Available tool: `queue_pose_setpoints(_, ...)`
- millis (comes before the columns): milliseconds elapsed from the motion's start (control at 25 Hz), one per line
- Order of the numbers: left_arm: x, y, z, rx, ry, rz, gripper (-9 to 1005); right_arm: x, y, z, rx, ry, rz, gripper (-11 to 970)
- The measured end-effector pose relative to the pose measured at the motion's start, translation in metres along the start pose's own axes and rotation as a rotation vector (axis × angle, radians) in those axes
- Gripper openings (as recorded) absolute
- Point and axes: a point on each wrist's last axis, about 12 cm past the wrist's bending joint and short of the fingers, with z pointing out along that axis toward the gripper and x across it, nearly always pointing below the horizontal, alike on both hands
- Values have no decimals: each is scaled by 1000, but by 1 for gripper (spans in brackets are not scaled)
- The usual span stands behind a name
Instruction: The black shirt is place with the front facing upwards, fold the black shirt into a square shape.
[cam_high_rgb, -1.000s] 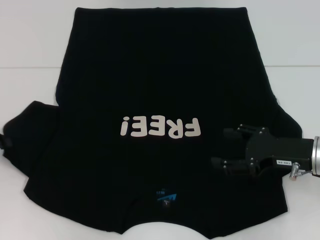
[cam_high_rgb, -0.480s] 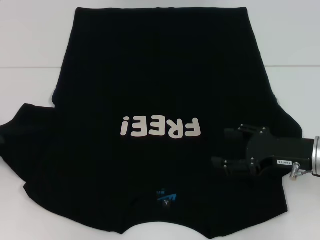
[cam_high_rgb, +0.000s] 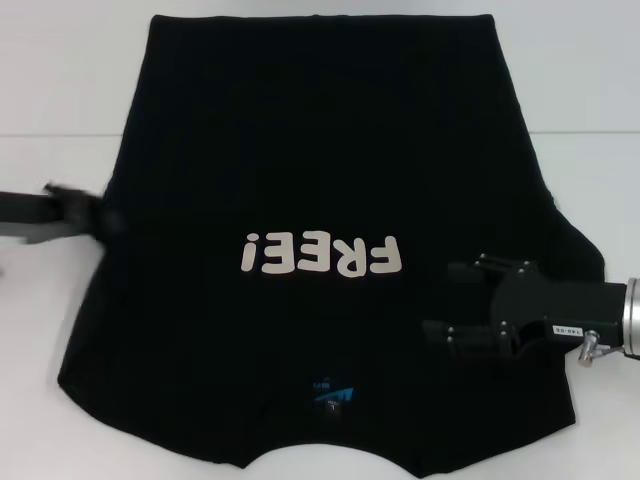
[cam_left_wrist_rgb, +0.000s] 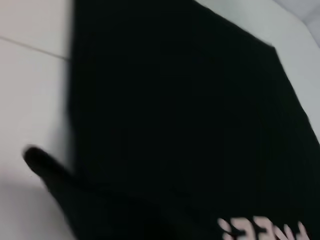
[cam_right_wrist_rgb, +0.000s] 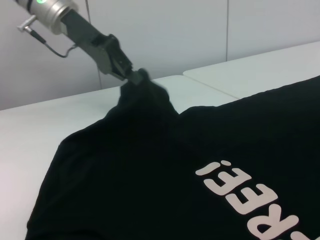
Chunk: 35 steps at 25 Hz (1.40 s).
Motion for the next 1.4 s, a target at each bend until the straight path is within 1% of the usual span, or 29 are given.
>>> queue_pose_setpoints(40, -1, -10, 9, 6, 28, 34, 3, 0, 0, 0, -1, 0, 0, 941)
queue_pose_setpoints(160, 0, -32, 30, 10, 84, 106, 3, 0, 0, 1, -2, -1, 1, 942)
queue_pose_setpoints(280, 5, -41, 42, 9, 97, 131, 4, 0, 1, 1, -5, -1, 3, 942)
queue_pose_setpoints(440, 10, -41, 46, 37, 77, 108, 5, 1, 2, 1, -7, 0, 9, 942)
queue_pose_setpoints(520, 13, -40, 44, 81, 64, 94, 47, 1, 2, 0, -6, -1, 12, 942)
queue_pose_setpoints(600, 17, -39, 41, 153, 46, 84, 90, 2, 2, -1, -3, -5, 19, 942)
queue_pose_setpoints(680, 22, -39, 34, 272, 5, 95, 132, 1, 1, -2, 4, -11, 43, 942)
queue_pose_setpoints(720, 26, -39, 31, 337, -27, 123, 153, 1, 0, -3, 8, -12, 65, 942)
queue_pose_setpoints(760, 30, -39, 27, 392, -65, 160, 175, 0, -3, -6, 17, -11, 100, 942)
queue_pose_setpoints(800, 39, -40, 22, 458, -119, 224, 196, -2, -6, -9, 29, -9, 145, 942)
queue_pose_setpoints(840, 46, -40, 19, 494, -156, 273, 217, -3, -9, -13, 40, -6, 190, 942)
queue_pose_setpoints(880, 52, -40, 17, 517, -186, 318, 275, -6, -15, -19, 55, -1, 247, 942)
queue_pose_setpoints(920, 63, -39, 14, 542, -227, 397, 333, -9, -20, -25, 70, 9, 309, 942)
queue_pose_setpoints(960, 69, -38, 13, 549, -247, 439, 391, -12, -26, -33, 90, 23, 372, 942)
queue_pose_setpoints(1000, 80, -36, 11, 562, -271, 512, 449, -15, -32, -42, 114, 45, 455, 942)
queue_pose_setpoints(1080, 90, -34, 10, 570, -290, 587, 573, -21, -44, -59, 164, 92, 587, 942)
queue_pose_setpoints(1120, 99, -33, 8, 574, -302, 637, 636, -24, -50, -69, 189, 125, 658, 941)
queue_pose_setpoints(1160, 104, -31, 8, 572, -311, 665, 698, -27, -55, -77, 214, 155, 717, 941)
queue_pose_setpoints(1280, 114, -29, 10, 562, -315, 694, 795, -35, -67, -96, 302, 253, 875, 941)
queue_pose_setpoints(1360, 117, -28, 11, 557, -298, 704, 859, -41, -72, -104, 364, 311, 949, 941)
queue_pose_setpoints(1400, 119, -28, 12, 556, -279, 710, 891, -43, -73, -105, 385, 336, 966, 941)
